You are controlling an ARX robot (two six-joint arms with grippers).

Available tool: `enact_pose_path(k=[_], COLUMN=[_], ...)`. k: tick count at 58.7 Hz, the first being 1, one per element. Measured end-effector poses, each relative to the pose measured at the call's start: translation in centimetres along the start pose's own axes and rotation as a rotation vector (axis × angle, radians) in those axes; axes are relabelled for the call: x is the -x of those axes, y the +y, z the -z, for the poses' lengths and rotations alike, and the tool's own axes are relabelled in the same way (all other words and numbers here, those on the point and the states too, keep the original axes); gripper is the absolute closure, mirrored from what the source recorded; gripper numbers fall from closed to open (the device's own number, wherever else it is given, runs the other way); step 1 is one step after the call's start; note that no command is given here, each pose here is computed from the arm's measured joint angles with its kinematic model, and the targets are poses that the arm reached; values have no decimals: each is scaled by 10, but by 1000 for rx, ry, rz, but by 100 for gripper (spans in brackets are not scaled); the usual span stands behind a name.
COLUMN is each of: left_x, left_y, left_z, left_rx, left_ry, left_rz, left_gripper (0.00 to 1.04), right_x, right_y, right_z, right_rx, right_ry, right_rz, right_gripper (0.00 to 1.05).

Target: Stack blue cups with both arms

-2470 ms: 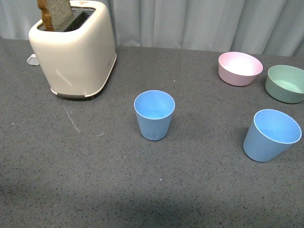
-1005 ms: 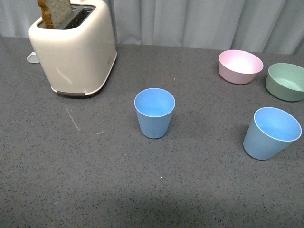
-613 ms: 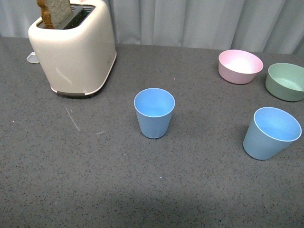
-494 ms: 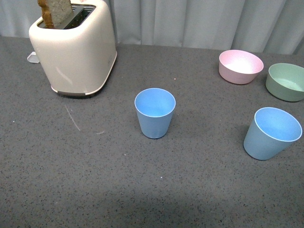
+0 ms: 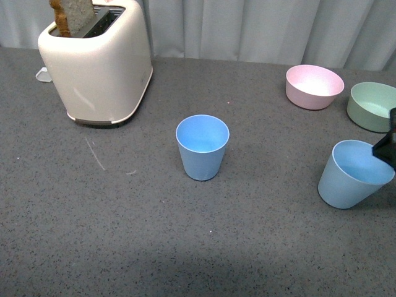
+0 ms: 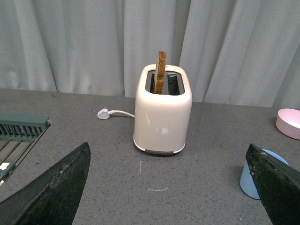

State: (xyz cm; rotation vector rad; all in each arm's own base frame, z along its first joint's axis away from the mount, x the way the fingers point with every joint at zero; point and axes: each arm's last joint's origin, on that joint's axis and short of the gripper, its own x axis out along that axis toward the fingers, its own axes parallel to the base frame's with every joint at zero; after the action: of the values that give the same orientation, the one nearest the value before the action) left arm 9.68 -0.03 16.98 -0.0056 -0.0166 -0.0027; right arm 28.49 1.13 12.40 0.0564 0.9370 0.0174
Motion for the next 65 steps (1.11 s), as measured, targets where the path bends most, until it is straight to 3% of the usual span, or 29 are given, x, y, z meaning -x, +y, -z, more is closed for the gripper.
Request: enact_pose_path(k=[19,57,65], left_x=[0,0,0], left_y=[0,0,0], left_z=[0,0,0], left_rx=[0,0,0], left_ry=[0,0,0], left_rz=[0,0,0], left_gripper=[7,7,7], right_x=[-40,-48,-37], right_y=[6,7,14], right_z=[-9,-6,-13], right_rx=[-79,-141,-135], right_ry=[86,137,110], right_rz=[43,75,22], right_gripper=[10,102,104])
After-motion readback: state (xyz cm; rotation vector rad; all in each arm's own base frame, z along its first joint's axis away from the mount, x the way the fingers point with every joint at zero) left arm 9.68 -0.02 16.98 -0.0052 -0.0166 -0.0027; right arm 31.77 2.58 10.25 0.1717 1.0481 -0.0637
